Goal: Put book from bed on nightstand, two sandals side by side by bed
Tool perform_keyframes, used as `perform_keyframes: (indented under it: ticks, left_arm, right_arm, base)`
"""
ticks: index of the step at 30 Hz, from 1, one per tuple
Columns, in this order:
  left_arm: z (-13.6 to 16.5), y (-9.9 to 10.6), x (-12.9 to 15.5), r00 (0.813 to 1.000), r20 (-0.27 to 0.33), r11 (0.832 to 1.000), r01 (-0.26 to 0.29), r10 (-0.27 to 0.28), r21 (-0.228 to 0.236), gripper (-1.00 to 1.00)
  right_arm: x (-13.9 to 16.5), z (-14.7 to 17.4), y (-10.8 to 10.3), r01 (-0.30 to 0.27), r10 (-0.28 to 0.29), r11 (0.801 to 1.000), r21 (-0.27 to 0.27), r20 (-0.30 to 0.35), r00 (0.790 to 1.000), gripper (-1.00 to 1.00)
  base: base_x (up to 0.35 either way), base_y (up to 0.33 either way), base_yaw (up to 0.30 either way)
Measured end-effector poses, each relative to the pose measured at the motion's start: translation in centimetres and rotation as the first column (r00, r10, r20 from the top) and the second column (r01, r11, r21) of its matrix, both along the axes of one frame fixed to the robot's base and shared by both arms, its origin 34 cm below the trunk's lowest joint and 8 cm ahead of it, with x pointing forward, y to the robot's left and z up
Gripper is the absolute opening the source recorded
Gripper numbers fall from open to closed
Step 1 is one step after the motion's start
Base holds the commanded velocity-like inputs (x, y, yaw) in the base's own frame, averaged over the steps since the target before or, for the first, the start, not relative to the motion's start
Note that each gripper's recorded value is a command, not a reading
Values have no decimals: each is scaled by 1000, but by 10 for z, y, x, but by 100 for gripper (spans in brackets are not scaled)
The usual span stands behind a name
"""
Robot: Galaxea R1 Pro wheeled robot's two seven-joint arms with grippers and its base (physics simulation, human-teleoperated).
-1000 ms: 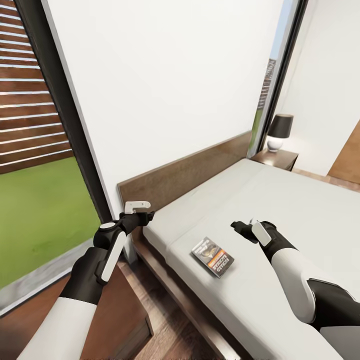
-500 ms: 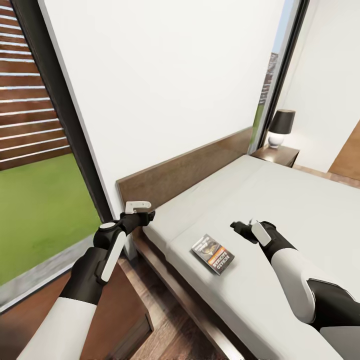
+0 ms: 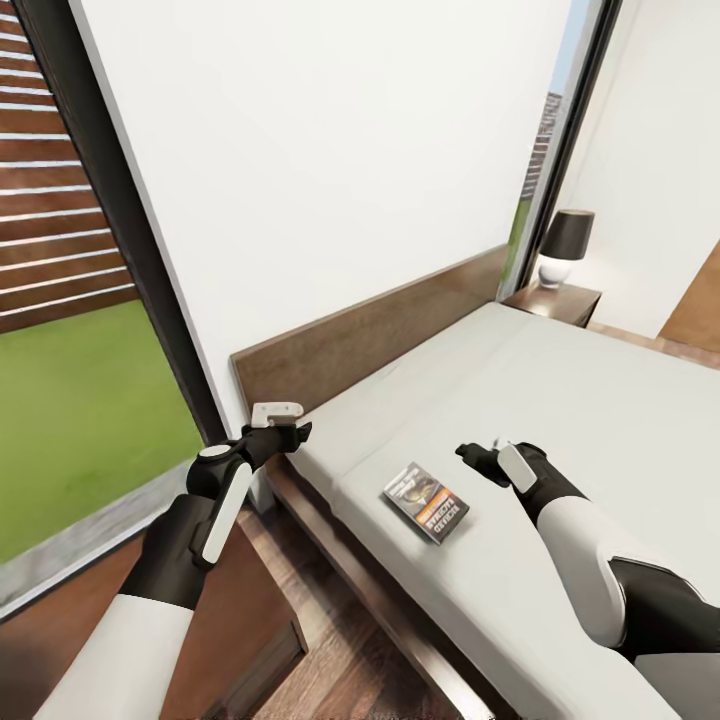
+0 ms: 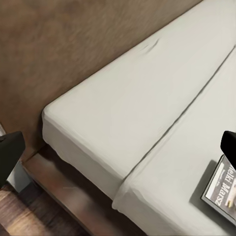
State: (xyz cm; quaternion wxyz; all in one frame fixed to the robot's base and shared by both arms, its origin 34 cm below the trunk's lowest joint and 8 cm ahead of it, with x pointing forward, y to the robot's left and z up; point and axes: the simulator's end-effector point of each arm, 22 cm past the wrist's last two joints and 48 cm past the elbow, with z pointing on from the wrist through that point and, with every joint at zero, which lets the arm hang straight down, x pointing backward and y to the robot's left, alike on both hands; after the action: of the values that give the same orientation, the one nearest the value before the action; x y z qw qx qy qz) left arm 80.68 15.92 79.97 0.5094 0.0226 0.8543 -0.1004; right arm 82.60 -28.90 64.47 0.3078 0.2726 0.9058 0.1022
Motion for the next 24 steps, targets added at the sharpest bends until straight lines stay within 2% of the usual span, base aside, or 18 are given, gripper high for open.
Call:
perform_keyframes:
  ticks: [24]
  left_arm:
    - [-26, 0, 1, 999, -39, 1000, 0, 0, 0, 100]
  right_arm:
    - [-5, -27, 2, -1, 1, 1000, 7, -39, 999, 100]
  base:
    - [0, 0, 0]
